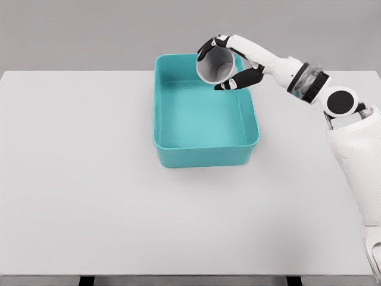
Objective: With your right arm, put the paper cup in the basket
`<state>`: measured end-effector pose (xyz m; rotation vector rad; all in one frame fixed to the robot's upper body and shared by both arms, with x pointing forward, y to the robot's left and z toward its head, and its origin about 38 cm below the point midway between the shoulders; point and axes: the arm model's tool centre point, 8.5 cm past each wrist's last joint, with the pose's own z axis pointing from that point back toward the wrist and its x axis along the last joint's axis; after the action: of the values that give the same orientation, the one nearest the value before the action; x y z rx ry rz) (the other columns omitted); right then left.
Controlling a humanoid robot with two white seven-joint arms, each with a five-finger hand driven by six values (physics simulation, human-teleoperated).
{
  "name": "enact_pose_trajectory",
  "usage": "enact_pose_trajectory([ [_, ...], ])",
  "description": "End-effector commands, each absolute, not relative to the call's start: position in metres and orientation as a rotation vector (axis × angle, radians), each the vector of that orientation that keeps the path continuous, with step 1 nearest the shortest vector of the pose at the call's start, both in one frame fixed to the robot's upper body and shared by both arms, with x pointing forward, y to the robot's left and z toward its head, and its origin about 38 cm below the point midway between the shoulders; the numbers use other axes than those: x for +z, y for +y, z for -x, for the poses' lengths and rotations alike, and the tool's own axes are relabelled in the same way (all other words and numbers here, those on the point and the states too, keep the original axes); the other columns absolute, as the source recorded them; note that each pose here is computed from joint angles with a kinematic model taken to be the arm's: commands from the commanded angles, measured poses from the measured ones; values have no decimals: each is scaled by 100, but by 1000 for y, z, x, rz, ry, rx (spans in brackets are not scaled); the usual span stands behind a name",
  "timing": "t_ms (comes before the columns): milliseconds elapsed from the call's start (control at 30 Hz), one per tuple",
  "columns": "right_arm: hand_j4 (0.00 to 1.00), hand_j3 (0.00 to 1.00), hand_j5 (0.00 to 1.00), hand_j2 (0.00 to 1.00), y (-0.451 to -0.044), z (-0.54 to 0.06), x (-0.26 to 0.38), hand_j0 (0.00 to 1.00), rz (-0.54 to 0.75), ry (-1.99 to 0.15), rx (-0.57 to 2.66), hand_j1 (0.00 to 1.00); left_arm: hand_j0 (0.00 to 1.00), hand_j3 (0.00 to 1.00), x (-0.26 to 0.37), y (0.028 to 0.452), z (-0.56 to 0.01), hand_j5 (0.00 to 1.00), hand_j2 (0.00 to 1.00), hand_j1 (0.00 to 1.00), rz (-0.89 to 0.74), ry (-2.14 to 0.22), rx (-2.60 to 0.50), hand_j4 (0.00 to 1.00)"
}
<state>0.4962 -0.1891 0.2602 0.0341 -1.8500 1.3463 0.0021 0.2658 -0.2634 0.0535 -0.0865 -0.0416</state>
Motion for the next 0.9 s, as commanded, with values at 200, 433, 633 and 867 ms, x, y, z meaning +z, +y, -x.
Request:
enact_pose_trajectory([
  [200, 54, 54, 54, 54, -143, -491, 238, 54, 30, -1708, 1623, 54, 100, 100, -263, 266, -2, 100, 100, 100, -54, -87, -41, 100],
  [433, 54, 54, 54, 54, -129, -495, 219, 54, 70, -1584, 1772, 54, 100, 100, -263, 266, -2, 100, 100, 100, -52, -86, -43, 100],
  [633, 78, 78, 78, 78, -130, -497, 216, 78, 139, -1546, 1821, 78, 100, 100, -263, 266, -2, 100, 100, 100, -54, -86, -43, 100],
  [867, 87, 87, 87, 87, -129, -497, 215, 87, 174, -1530, 1847, 87, 100, 100, -263, 266, -2, 100, 100, 100, -54, -87, -41, 100],
])
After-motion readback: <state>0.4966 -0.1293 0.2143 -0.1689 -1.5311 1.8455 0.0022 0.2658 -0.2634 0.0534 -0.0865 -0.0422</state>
